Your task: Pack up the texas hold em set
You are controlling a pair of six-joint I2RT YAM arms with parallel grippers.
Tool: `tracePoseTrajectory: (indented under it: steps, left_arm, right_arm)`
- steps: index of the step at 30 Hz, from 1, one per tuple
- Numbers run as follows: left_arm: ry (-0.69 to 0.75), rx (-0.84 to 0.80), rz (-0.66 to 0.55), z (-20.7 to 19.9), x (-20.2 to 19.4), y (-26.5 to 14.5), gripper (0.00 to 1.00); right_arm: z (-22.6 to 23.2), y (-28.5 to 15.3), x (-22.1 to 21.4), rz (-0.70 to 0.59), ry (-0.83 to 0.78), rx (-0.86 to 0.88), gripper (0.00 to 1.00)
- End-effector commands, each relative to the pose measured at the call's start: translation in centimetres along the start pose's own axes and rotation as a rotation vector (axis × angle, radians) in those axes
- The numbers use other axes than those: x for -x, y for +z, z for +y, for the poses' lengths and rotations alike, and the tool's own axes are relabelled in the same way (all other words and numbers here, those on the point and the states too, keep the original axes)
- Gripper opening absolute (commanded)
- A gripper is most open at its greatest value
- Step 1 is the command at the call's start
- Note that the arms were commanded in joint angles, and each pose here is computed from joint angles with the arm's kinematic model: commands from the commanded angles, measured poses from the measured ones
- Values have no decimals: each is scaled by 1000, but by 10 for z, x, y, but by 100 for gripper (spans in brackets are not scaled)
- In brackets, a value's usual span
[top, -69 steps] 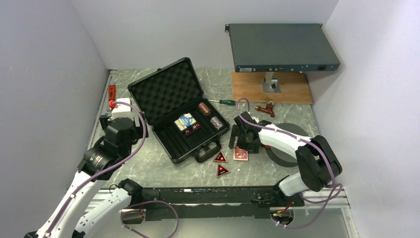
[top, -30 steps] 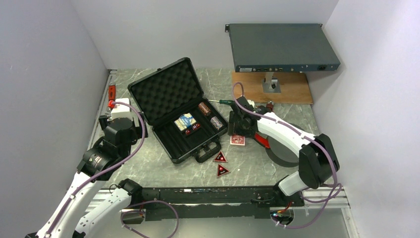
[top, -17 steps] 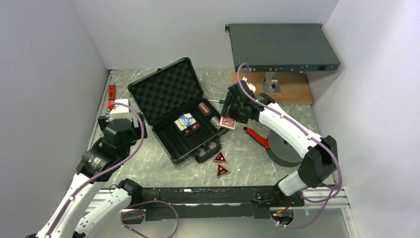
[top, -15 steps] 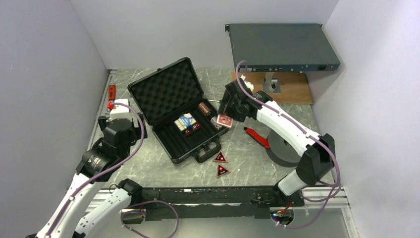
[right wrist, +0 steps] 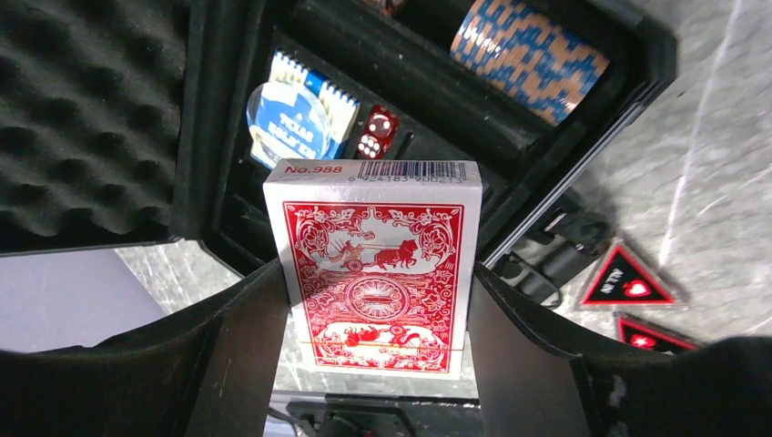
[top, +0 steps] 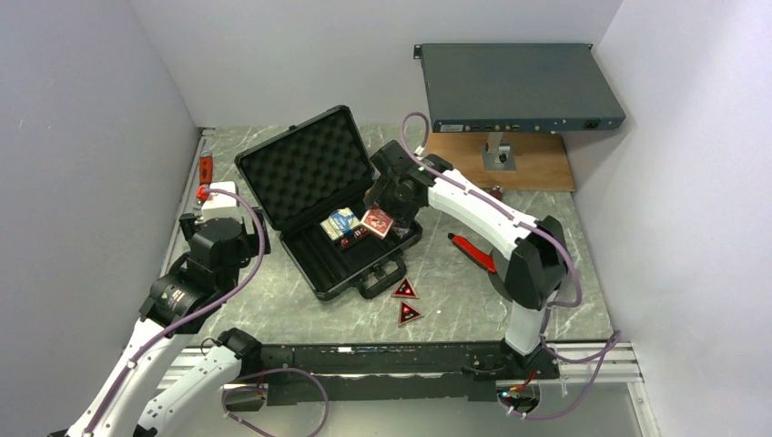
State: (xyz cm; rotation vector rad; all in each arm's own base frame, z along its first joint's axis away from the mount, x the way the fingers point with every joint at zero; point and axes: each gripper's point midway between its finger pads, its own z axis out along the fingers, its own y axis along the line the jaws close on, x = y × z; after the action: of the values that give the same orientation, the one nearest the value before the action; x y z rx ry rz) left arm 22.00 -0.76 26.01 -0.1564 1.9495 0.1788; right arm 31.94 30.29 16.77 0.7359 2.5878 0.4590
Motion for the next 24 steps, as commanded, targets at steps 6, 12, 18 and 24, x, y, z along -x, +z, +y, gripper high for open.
tracePoseTrajectory:
  steps: [6,12,18,24]
  left_arm:
    - [-30,-4,-21,1,7,-2,98]
    - [-33,-6,-24,1,7,-3,98]
    - [-36,-6,-24,1,7,-3,98]
    - [-40,-3,-26,2,7,-3,98]
  right_arm:
    - [41,-3,-33,105,105,64,0]
    - [46,2,-45,101,133,65,0]
    - [50,11,-61,130,195,85,0]
    - [53,23,-73,152,203,100,0]
